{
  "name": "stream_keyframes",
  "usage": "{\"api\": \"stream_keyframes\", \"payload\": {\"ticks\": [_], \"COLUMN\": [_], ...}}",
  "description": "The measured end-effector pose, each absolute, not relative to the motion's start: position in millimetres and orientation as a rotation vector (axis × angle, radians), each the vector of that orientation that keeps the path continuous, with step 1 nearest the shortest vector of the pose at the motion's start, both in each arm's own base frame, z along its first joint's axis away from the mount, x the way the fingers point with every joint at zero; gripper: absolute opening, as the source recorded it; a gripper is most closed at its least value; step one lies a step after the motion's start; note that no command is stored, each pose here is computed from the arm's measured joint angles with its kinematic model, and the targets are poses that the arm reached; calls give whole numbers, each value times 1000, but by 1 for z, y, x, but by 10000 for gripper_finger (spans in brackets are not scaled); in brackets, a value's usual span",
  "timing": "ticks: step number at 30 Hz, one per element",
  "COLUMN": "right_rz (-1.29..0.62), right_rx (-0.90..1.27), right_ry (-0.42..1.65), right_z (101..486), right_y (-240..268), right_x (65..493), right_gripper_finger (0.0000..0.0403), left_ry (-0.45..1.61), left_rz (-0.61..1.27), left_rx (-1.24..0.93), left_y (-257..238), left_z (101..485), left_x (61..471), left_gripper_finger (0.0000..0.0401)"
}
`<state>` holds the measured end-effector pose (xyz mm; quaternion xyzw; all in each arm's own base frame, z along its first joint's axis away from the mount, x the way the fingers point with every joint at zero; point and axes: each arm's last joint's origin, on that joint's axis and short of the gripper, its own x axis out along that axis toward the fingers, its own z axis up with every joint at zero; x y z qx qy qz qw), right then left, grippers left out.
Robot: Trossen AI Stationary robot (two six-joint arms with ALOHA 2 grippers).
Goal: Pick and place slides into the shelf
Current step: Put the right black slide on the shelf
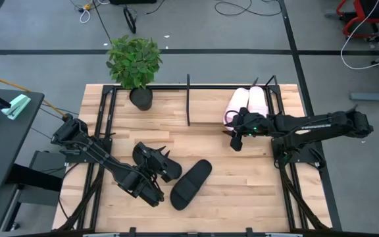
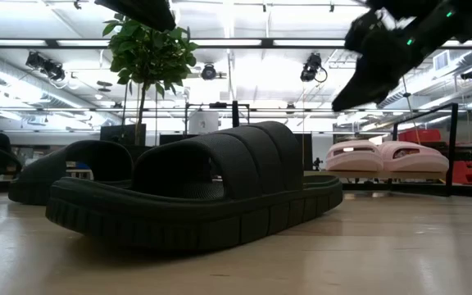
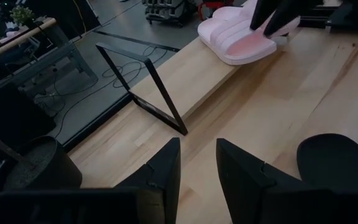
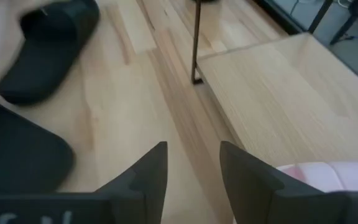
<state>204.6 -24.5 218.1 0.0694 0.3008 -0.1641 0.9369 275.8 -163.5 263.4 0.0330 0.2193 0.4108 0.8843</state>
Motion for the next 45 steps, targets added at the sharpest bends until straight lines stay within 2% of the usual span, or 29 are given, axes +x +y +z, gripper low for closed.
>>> {"api": "stream_keyframes", "payload": {"ticks": [5, 14, 22, 25, 32, 41, 45], "right_rz": [-321, 62, 105, 146, 267, 370, 367], "right_rx": [145, 318, 387, 369, 389, 454, 393], "right_ry": [631, 682, 783, 774, 572, 495, 502], "right_z": [203, 198, 181, 175, 177, 160, 154], "right_y": [-28, 4, 32, 42, 68, 104, 120], "right_x": [223, 229, 234, 240, 260, 274, 288], "right_gripper_finger": [137, 110, 120, 126, 136, 158, 170], "left_ry": [479, 664, 740, 721, 720, 573, 512], "left_rz": [848, 765, 754, 728, 623, 574, 566], "left_rx": [58, 0, -76, -135, -267, -286, -284], "left_y": [-164, -170, -165, -166, -174, -194, -201], "left_z": [263, 257, 212, 195, 172, 175, 177], "left_x": [276, 272, 265, 265, 263, 258, 255], "left_gripper_finger": [107, 107, 107, 107, 107, 107, 107]}}
